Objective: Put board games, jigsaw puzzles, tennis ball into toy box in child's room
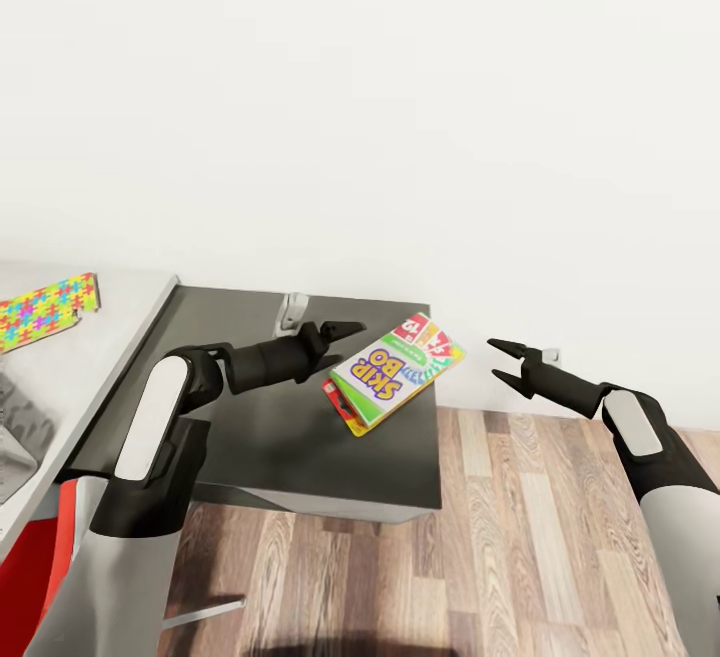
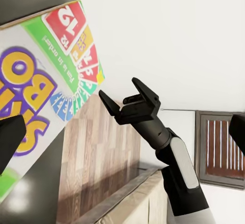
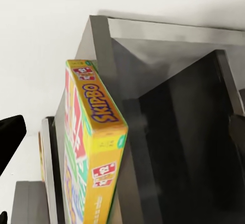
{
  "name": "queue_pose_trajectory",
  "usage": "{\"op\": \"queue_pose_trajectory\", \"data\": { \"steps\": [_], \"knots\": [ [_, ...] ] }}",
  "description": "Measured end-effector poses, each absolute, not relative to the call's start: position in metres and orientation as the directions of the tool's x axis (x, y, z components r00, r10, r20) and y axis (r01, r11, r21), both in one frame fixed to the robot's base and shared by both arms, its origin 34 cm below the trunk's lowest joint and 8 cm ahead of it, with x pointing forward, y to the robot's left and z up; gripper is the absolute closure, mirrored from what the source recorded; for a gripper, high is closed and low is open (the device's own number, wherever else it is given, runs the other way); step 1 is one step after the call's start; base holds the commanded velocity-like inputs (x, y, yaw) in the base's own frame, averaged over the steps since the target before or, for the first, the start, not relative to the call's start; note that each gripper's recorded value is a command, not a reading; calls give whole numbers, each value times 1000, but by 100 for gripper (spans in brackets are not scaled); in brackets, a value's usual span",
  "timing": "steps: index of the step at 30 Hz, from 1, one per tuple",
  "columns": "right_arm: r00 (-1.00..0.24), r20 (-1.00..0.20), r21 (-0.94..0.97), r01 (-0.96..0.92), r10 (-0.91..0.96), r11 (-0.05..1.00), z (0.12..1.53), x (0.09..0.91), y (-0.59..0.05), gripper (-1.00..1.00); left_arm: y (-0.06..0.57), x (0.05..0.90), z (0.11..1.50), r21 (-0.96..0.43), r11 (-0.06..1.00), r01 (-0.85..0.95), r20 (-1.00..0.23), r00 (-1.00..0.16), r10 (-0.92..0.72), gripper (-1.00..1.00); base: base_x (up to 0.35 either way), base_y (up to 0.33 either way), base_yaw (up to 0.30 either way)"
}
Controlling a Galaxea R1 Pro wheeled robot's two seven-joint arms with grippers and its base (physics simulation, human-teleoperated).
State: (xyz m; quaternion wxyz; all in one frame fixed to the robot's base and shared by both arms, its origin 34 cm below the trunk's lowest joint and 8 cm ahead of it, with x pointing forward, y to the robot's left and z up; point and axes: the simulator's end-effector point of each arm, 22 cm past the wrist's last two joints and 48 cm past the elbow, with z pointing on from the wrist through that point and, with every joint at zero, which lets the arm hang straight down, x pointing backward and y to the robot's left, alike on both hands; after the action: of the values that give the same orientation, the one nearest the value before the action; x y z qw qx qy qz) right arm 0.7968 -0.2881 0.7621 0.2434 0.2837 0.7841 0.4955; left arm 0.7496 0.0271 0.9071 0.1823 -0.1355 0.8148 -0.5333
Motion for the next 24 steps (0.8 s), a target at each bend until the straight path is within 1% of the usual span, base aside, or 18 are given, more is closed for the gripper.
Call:
{"op": "queue_pose_trajectory", "data": {
  "steps": [11, 24],
  "knots": [
    [-727, -91, 916, 207, 681, 343, 762, 795, -283, -100, 27, 749, 909, -919, 394, -23, -156, -897, -415, -100, 0, 0, 144],
    [-735, -84, 916, 210, 673, 342, 760, 793, -277, -100, 27, 749, 910, -919, 395, -21, -158, -897, -414, -100, 0, 0, 37]
  ]
}}
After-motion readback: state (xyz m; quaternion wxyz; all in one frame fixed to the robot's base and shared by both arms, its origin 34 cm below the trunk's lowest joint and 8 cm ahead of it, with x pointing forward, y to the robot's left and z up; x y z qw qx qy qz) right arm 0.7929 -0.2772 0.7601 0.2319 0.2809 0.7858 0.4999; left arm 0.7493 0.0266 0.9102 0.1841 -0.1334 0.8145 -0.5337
